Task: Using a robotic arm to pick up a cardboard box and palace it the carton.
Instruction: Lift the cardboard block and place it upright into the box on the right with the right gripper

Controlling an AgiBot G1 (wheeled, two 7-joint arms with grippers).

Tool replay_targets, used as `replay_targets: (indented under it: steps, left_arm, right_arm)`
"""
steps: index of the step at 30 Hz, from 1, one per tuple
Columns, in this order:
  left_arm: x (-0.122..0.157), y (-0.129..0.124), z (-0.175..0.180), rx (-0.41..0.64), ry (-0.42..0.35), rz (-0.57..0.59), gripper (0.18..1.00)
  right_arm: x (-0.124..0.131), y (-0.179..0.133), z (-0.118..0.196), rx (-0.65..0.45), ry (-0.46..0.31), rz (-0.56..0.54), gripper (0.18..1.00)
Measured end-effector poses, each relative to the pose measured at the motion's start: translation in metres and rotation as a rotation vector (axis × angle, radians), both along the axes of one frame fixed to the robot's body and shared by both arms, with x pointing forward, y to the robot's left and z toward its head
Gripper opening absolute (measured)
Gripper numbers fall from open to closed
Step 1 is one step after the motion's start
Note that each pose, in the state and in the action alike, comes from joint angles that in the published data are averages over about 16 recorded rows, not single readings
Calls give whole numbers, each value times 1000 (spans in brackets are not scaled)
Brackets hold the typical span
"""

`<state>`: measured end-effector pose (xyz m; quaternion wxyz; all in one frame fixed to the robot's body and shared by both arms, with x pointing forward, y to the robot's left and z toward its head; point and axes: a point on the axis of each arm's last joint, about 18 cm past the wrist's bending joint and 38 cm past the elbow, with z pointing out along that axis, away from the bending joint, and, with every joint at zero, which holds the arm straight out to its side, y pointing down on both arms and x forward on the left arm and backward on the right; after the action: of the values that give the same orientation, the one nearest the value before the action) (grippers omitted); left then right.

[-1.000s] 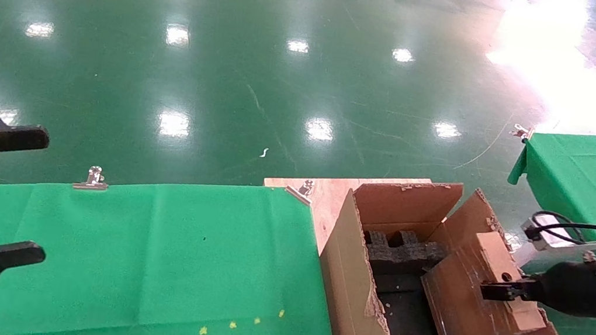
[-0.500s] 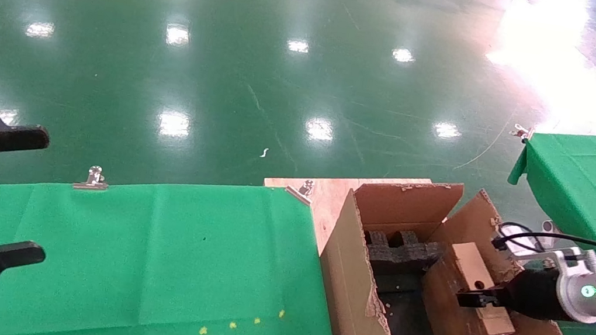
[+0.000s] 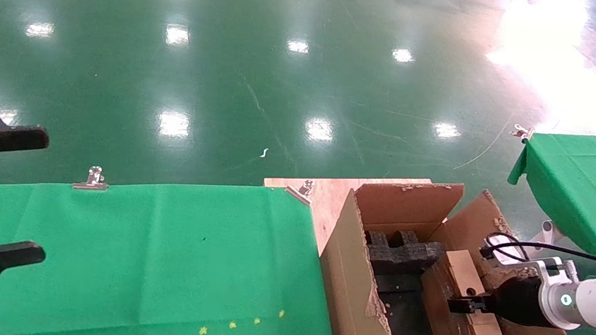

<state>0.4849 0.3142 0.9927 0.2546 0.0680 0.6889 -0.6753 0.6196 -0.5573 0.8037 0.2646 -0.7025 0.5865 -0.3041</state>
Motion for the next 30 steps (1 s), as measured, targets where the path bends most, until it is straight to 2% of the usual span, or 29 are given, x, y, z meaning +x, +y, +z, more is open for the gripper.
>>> replay_targets:
  steps: [16,22,30]
  left_arm:
    - [0,0,0,0,0,0,1001]
    - [0,0,0,0,0,0,1001]
    - [0,0,0,0,0,1,1001]
  right_arm:
    - [5,3,-10,1,3,-2,296]
    - [5,1,-7,2,-3,-4,327]
    - [4,-3,1,-2,-15,-9,422]
